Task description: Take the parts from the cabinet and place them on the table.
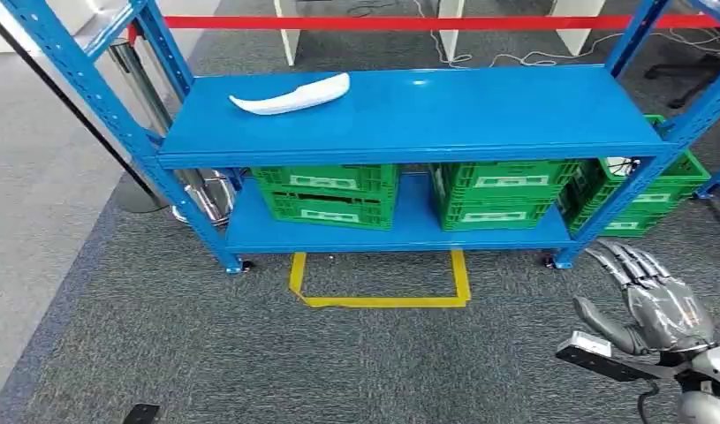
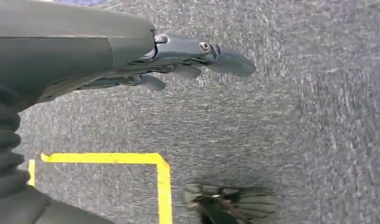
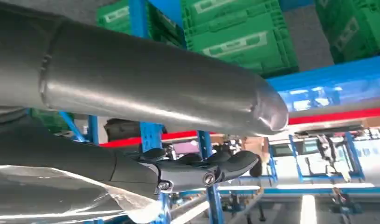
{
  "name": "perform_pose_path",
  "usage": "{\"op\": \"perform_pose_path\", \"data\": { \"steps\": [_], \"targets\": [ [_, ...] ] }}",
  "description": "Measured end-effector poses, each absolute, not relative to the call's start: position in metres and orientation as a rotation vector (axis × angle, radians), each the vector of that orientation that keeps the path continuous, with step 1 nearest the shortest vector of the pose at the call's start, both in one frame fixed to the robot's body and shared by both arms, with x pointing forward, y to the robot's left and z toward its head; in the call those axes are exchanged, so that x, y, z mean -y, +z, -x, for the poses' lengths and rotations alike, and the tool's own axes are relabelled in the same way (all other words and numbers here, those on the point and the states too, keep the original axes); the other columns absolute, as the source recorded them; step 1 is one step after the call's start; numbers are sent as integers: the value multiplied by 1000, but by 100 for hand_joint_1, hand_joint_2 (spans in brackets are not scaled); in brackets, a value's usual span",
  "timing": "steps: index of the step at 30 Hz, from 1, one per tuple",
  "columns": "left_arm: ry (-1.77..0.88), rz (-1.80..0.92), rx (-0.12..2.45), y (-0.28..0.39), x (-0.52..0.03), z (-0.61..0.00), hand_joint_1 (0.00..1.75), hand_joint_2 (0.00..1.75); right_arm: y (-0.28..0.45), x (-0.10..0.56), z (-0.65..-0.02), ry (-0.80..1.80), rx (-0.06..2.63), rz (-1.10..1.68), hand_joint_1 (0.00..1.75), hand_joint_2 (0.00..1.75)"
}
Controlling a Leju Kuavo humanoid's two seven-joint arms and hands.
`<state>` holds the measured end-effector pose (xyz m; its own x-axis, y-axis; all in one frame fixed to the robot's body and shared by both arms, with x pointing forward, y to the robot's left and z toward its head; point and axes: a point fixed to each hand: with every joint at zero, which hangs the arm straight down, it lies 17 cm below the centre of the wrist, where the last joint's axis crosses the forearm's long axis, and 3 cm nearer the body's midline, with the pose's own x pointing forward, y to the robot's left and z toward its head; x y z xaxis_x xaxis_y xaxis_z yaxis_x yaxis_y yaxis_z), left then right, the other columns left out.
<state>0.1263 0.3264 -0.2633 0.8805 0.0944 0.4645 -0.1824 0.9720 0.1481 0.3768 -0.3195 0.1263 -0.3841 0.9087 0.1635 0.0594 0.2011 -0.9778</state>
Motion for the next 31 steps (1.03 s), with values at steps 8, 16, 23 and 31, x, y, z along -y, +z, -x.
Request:
{"op": "perform_pose_path", "data": {
  "steps": [8, 16, 23, 31],
  "targets": [
    [118, -243, 473, -263, -333, -126, 0, 175, 115, 316, -372, 1257, 1627, 893, 0, 175],
    [92, -259, 470, -263, -336, -126, 0, 175, 74, 335, -367, 1209, 1515, 809, 0, 175],
    [89, -280, 490, -258, -349, -142, 0, 175, 2, 361, -344, 1099, 1321, 693, 0, 175],
    [82, -254, 457, -262, -343, -129, 0, 175, -56, 374, -319, 922, 1166, 579, 0, 175]
  ]
}}
